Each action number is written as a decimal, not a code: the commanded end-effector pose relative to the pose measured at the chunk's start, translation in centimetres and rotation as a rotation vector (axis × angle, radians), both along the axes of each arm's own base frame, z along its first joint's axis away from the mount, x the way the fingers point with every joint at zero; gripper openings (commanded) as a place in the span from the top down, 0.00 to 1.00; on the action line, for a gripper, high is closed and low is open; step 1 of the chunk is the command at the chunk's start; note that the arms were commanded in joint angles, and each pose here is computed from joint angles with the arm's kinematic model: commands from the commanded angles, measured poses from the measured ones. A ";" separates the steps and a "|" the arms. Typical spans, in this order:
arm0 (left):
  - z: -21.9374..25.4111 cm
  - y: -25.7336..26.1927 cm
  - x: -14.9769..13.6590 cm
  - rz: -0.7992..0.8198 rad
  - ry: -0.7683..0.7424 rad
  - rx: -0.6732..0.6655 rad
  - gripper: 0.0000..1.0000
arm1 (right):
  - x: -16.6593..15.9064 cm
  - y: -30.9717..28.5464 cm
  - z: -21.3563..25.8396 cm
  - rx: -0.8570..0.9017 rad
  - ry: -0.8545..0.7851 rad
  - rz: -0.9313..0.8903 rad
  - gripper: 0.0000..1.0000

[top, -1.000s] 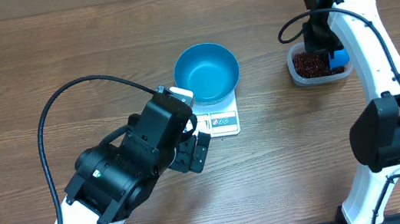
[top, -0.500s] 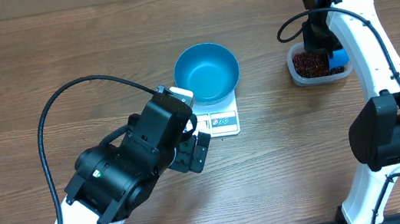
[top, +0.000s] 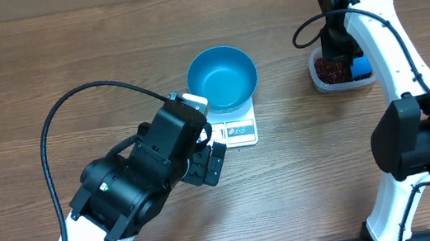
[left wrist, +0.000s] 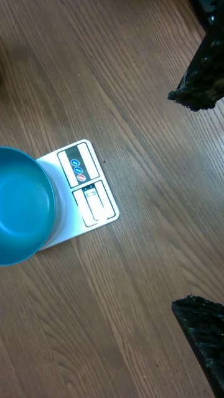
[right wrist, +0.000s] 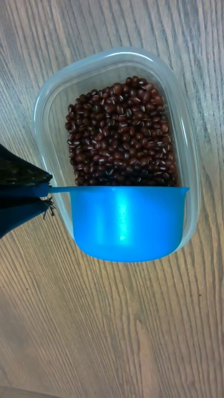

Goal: Scoop item into bowl and weigh 150g on scale
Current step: 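Lower the scoop into the red beans with the right gripper, then tilt and drag the scoop through the beans to fill it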

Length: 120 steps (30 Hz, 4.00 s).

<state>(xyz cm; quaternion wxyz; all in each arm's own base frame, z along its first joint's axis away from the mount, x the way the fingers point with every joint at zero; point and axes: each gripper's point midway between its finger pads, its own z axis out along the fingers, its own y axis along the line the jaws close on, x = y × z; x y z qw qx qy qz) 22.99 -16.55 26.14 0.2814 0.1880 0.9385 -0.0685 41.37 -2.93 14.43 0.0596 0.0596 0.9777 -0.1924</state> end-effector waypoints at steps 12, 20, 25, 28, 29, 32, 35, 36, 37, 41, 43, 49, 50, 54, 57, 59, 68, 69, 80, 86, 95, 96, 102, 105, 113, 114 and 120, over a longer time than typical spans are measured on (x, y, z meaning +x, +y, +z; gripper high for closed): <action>1.0 0.2 0.3 -0.004 -0.036 -0.004 0.00 | -0.3 2.6 -1.9 0.131 0.051 0.025 0.96; 1.0 0.2 0.3 -0.004 -0.036 -0.004 0.00 | -0.4 4.6 -2.0 0.156 0.073 0.104 0.96; 1.0 0.2 0.3 -0.004 -0.036 -0.004 0.01 | -0.7 4.4 -2.0 0.149 0.086 0.102 0.96; 1.0 0.2 0.3 -0.004 -0.036 -0.004 0.01 | -0.8 4.1 -1.9 0.133 0.086 0.090 0.96; 1.0 0.2 0.3 -0.004 -0.036 -0.004 0.01 | -0.8 4.0 -1.9 0.127 0.084 0.085 0.96; 1.0 0.2 0.3 -0.004 -0.036 -0.004 0.00 | -0.8 3.8 -1.8 0.112 0.079 0.076 0.96; 1.0 0.2 0.3 -0.004 -0.036 -0.004 0.00 | -0.7 3.5 -1.8 0.097 0.080 0.075 0.96; 1.0 0.2 0.3 -0.004 -0.036 -0.004 0.00 | -0.7 3.4 -2.0 0.091 0.084 0.074 0.96; 1.0 0.2 0.3 -0.004 -0.036 -0.004 0.01 | -0.7 3.4 -2.1 0.090 0.088 0.074 0.96; 1.0 0.2 0.3 -0.004 -0.036 -0.004 0.01 | -0.7 3.6 -3.0 0.099 0.111 0.074 0.96; 1.0 0.2 0.3 -0.004 -0.036 -0.004 0.00 | -0.8 3.7 -3.8 0.106 0.131 0.073 0.96; 1.0 0.2 0.3 -0.004 -0.036 -0.004 0.01 | -0.6 4.5 -4.9 0.150 0.145 0.072 0.96; 1.0 0.2 0.3 -0.004 -0.036 -0.004 0.00 | -0.6 4.5 -4.9 0.150 0.144 0.072 0.96; 1.0 0.2 0.3 -0.004 -0.036 -0.004 0.00 | -0.7 5.2 -5.0 0.192 0.151 0.074 0.96; 1.0 0.2 0.3 -0.004 -0.036 -0.004 0.00 | -0.9 6.1 -5.2 0.242 0.161 0.082 0.96; 1.0 0.2 0.3 -0.004 -0.036 -0.004 0.00 | -1.2 6.4 -5.2 0.265 0.175 0.101 0.96; 1.0 0.2 0.3 -0.004 -0.036 -0.004 0.00 | -1.2 5.8 -5.0 0.341 0.171 0.056 0.96; 1.0 0.2 0.3 -0.004 -0.036 -0.004 0.01 | -1.2 5.6 -5.0 0.350 0.167 0.048 0.96; 1.0 0.2 0.3 -0.004 -0.036 -0.004 0.00 | -0.5 5.6 -3.3 0.602 0.110 0.104 0.96; 1.0 0.2 0.3 -0.004 -0.036 -0.004 0.01 | -0.5 5.1 -3.1 0.640 0.102 0.096 0.96; 1.0 0.2 0.3 -0.004 -0.036 -0.004 0.00 | -0.6 4.5 -2.6 0.696 0.089 0.120 0.96; 1.0 0.2 0.3 -0.004 -0.036 -0.004 0.00 | -0.6 4.6 -2.5 0.709 0.086 0.135 0.96; 1.0 0.2 0.3 -0.004 -0.036 -0.004 0.00 | -0.5 4.5 -2.0 0.771 0.064 0.153 0.96; 1.0 0.2 0.3 -0.004 -0.036 -0.004 0.01 | -0.4 4.8 -1.4 0.853 0.041 0.177 0.96; 1.0 0.2 0.3 -0.004 -0.036 -0.004 0.01 | -0.4 3.5 -0.5 0.950 -0.008 0.178 0.96; 1.0 0.2 0.3 -0.004 -0.036 -0.004 0.01 | -0.3 3.2 -0.5 0.955 -0.014 0.172 0.96; 1.0 0.2 0.3 -0.004 -0.036 -0.004 0.01 | -0.4 3.0 -0.1 0.986 -0.031 0.192 0.96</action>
